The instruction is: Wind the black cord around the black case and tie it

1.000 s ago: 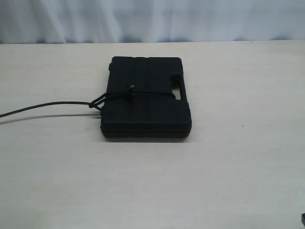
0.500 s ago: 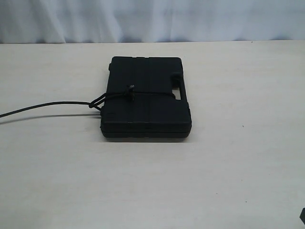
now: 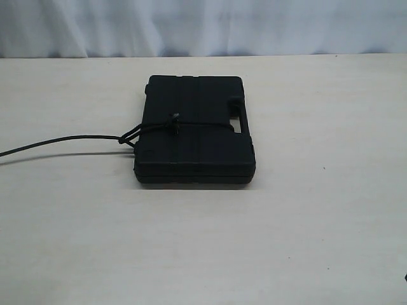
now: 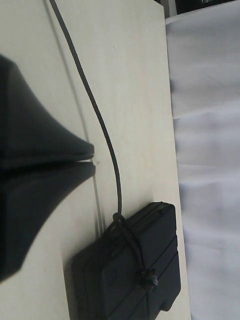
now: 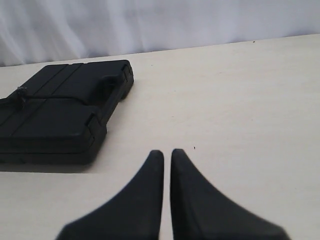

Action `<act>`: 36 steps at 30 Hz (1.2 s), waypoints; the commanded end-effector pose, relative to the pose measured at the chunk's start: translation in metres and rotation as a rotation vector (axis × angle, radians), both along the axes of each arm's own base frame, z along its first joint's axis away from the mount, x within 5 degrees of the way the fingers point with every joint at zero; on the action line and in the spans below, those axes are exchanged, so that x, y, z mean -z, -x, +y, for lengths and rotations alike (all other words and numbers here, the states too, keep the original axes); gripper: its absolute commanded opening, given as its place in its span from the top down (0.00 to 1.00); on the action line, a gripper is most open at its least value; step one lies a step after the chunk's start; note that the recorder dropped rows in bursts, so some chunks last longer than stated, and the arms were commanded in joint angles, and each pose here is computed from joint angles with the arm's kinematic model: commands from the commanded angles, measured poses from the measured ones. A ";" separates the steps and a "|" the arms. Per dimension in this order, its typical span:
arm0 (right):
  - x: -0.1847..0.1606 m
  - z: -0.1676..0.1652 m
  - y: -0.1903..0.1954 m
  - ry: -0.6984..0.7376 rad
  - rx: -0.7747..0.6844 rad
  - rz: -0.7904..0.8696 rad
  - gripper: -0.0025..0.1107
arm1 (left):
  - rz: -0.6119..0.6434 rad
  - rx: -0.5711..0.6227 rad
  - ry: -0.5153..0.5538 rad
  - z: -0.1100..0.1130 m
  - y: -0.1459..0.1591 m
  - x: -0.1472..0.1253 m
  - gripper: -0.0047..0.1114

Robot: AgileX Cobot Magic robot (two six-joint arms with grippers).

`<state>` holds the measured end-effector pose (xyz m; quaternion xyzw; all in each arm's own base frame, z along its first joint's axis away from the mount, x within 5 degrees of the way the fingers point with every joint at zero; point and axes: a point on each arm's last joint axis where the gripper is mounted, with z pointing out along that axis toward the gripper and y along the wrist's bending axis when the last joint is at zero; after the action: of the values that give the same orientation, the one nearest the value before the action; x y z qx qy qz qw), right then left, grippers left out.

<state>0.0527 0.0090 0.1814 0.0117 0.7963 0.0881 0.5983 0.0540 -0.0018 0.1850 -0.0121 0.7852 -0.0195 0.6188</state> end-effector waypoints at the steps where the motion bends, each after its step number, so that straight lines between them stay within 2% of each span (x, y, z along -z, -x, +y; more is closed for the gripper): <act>1: 0.001 0.000 0.000 -0.008 0.007 0.001 0.94 | -0.003 -0.006 0.002 0.000 0.000 0.001 0.96; 5: 0.001 -0.002 0.000 0.033 0.010 0.000 0.94 | -0.003 -0.006 0.002 0.000 0.000 0.001 0.96; 9: 0.001 -0.006 0.000 0.044 0.095 -0.004 0.94 | -0.005 -0.008 0.006 0.000 0.000 0.001 0.96; 12: -0.001 -0.009 -0.001 0.043 0.142 -0.018 0.94 | -0.008 -0.060 0.006 0.003 0.000 0.000 0.96; 36: -0.001 -0.008 -0.001 0.035 0.135 -0.018 0.94 | -0.008 -0.076 0.006 0.004 0.000 0.000 0.96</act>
<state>0.0535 0.0010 0.1815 0.0535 0.7942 0.0351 0.6043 0.0540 0.0020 0.1850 -0.0398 0.7843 0.0024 0.6191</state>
